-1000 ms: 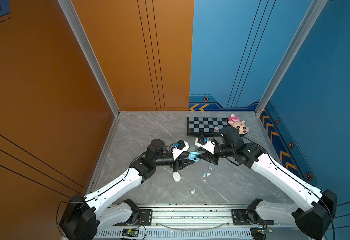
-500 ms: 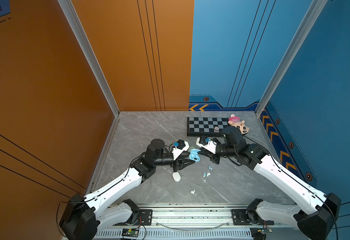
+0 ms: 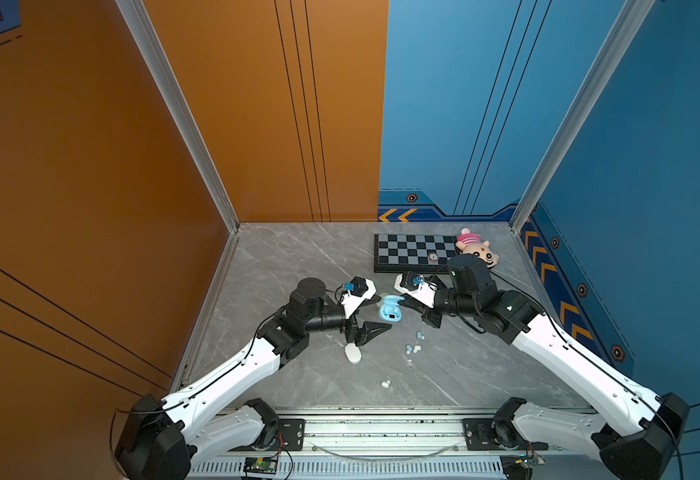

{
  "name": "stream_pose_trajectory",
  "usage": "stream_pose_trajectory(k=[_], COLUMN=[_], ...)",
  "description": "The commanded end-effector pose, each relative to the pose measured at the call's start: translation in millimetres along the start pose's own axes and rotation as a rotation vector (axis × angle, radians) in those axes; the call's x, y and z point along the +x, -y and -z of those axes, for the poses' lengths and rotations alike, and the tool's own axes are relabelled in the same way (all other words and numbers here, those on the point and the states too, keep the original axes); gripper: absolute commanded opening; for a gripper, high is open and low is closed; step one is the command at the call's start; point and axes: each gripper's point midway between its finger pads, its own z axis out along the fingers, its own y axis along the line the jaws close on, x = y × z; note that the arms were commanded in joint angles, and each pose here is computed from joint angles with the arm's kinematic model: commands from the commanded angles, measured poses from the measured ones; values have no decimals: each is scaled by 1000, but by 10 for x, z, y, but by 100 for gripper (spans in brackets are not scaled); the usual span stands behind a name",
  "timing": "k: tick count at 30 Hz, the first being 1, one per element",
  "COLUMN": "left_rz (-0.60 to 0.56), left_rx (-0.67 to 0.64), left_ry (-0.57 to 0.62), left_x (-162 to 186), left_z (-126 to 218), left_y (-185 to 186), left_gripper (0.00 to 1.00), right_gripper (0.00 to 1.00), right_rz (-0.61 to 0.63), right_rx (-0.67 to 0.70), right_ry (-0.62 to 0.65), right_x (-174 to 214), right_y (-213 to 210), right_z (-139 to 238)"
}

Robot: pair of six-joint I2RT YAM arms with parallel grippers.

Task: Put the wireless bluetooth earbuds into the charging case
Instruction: 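Open the right gripper and release the lid while the left gripper holds the case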

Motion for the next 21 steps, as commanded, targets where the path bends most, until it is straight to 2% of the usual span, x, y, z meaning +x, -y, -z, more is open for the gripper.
stream_pose_trajectory(k=[1, 5, 11, 16, 21], left_rz=[-33, -93, -191, -204, -209], left_rx=[-70, -106, -111, -117, -105], left_ry=[34, 35, -67, -69, -70], left_x=[-103, -186, -110, -157, -185], left_z=[94, 119, 12, -38, -87], left_y=[-89, -126, -143, -169, -152], left_gripper=[84, 83, 74, 59, 39], right_gripper=[1, 1, 1, 1, 1], right_rz=[39, 51, 55, 73, 68], right_rx=[35, 27, 23, -2, -9], right_ry=[5, -5, -5, 4, 4], right_x=[-32, -29, -62, -103, -93], right_y=[13, -35, -41, -148, -171], right_z=[47, 19, -2, -18, -21])
